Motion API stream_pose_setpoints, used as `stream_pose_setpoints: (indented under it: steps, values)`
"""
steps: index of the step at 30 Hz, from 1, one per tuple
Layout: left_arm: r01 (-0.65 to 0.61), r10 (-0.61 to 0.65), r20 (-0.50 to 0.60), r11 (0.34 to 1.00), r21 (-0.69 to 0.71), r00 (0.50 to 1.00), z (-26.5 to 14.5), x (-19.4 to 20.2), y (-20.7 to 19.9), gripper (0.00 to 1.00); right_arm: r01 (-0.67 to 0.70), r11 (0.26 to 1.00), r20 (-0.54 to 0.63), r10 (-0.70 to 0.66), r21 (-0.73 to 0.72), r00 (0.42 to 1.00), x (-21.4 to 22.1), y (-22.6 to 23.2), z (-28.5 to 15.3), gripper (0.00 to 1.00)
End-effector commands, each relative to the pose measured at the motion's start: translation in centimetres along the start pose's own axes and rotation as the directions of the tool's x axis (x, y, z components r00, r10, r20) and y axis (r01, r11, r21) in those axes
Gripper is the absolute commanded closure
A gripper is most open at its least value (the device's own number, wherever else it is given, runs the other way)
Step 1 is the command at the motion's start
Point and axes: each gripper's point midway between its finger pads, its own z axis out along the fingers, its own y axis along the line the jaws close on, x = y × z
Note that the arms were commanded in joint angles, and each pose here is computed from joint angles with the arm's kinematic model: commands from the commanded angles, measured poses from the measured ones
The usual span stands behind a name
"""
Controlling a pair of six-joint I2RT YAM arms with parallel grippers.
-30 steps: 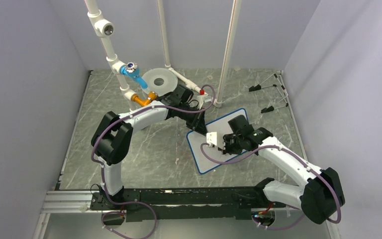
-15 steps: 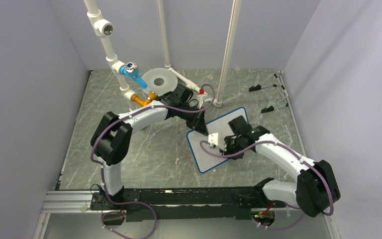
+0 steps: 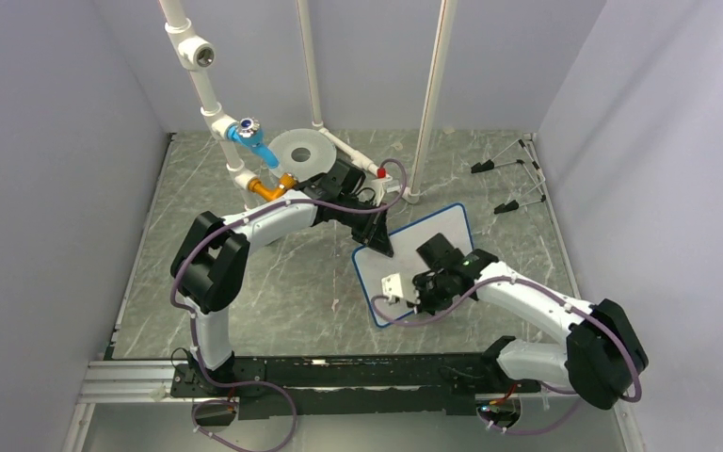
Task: Erase the whiteboard
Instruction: Erase the whiteboard at the center of the board.
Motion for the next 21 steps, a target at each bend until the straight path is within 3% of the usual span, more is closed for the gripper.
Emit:
stream_pose_setpoints:
  steps: [1, 10, 16, 21]
  values:
    - [-0.111, 0.106, 0.041, 0.986, 0.126, 0.993, -1.3, -1.8, -4.5, 1.00, 0.160, 0.987, 0.108, -0.160, 0.007, 0.981, -4.2, 0.2, 1.0, 1.00]
    - [-0.110, 0.106, 0.040, 0.986, 0.122, 0.994, -1.5, -1.3, -4.5, 1.00, 0.083, 0.981, 0.161, -0.111, 0.173, 0.981, -8.9, -4.8, -0.8, 1.00]
    - [-0.118, 0.114, 0.039, 0.985, 0.125, 0.993, -1.6, -1.1, -4.5, 1.00, -0.035, 0.981, 0.062, 0.023, 0.188, 0.998, -1.9, -6.1, -1.8, 1.00]
    - [-0.123, 0.119, 0.039, 0.984, 0.130, 0.992, -1.6, -1.3, -4.5, 1.00, -0.042, 0.983, -0.055, 0.053, 0.179, 0.997, 4.3, -4.3, -1.7, 1.00]
